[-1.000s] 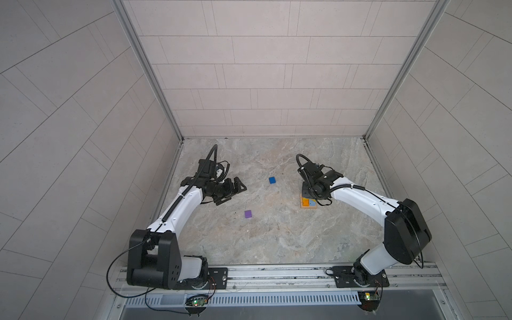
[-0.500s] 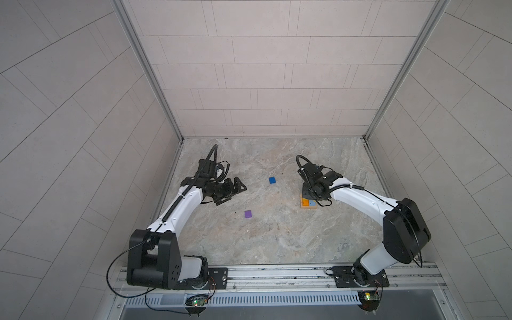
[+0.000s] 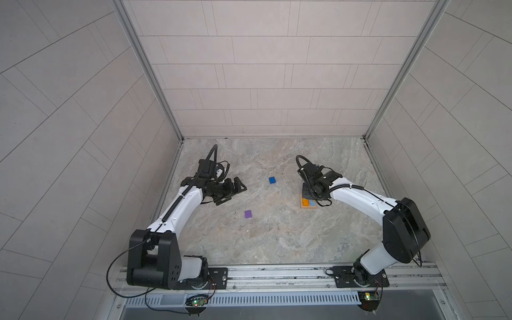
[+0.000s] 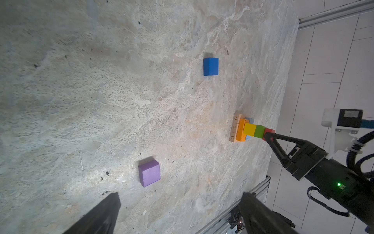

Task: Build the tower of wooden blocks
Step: 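Lower the red cube onto the green block, then release the red cube with the right gripper while the left gripper reaches the purple cube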

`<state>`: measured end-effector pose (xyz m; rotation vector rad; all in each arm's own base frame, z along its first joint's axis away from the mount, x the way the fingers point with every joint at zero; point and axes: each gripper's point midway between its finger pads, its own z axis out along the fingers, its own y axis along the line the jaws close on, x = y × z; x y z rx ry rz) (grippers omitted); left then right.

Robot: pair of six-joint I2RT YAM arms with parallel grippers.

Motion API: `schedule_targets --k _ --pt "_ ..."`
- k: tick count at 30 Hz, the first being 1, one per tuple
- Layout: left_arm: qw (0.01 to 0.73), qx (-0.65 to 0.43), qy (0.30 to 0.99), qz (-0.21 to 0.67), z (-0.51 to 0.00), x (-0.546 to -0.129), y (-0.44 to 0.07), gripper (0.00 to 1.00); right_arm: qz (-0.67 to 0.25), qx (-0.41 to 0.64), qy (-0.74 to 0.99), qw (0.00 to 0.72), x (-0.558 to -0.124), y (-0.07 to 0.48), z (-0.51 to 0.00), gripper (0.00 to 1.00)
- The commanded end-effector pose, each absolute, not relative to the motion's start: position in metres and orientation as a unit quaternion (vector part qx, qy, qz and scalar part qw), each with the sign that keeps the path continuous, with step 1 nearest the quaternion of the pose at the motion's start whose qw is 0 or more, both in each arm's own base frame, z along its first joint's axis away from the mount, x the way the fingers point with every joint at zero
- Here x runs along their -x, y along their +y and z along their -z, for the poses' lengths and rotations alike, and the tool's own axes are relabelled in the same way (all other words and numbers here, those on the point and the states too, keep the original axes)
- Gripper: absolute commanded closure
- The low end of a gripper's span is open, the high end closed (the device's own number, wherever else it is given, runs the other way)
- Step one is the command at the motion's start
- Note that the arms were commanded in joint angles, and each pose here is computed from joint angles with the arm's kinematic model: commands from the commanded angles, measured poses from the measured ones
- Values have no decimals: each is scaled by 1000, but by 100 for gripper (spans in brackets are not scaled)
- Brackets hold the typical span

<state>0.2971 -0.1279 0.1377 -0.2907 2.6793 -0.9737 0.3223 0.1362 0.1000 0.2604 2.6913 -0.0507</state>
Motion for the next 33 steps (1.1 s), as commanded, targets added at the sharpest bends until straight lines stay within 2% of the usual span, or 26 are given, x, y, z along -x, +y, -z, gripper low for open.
schedule_targets --k 1,21,33 --pt "141 90 927 336 -142 -299 -129 0 30 -96 970 221 -324 132 -99 76" --pt "139 90 927 336 -141 -299 -129 0 33 -95 971 216 -323 131 -95 70" --pt "138 90 927 336 -141 -299 -129 0 30 -94 971 218 -324 132 -97 59"
